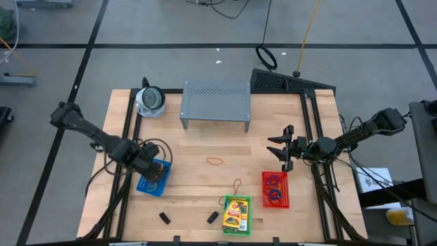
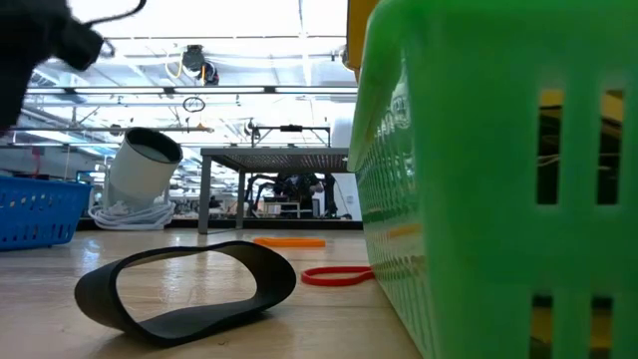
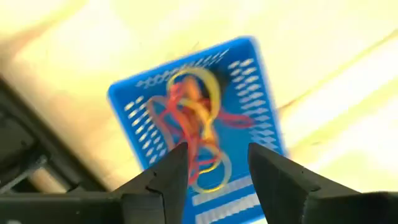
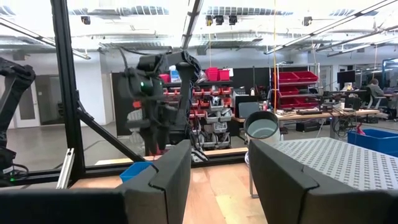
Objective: Pick & Place Office Desk Supplies
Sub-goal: Put the red rubber band into the blue bin
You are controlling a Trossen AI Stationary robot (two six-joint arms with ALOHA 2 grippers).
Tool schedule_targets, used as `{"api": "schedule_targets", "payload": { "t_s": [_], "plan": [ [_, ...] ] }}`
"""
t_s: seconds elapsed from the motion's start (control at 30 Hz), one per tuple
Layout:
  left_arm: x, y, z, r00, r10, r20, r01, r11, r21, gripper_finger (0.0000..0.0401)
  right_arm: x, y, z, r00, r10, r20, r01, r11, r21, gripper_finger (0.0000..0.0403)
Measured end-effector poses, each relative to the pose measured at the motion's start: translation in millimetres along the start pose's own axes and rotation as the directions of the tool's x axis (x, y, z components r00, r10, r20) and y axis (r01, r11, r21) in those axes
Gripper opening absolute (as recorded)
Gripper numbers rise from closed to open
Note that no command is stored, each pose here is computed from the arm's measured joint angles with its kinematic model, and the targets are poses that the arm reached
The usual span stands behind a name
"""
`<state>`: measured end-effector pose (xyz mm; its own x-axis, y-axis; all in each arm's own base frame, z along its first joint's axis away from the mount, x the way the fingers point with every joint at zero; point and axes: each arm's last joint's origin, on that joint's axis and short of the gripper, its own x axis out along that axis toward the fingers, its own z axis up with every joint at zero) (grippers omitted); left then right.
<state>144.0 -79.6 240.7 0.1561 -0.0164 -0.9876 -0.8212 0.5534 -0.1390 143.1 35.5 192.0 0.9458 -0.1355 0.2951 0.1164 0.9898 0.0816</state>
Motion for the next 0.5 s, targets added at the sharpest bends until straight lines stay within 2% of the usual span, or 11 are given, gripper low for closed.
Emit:
{"api": "schedule_targets", "payload": {
  "t_s": [0.27,0.5],
  "plan": [
    [-29.0,-13.3,6.7,0.985,-0.102,0.141,0.104,0.995,-0.01,0.0175,0.0,0.0,0.7,1.0,0.001,0.007,-0.001,1.0,0.009,0.0155],
    [-28.6,-6.4,4.5,0.992,-0.03,0.122,0.032,0.999,-0.01,0.0175,0.0,0.0,0.7,1.0,0.001,0.007,-0.001,1.0,0.029,0.0155]
  ]
}}
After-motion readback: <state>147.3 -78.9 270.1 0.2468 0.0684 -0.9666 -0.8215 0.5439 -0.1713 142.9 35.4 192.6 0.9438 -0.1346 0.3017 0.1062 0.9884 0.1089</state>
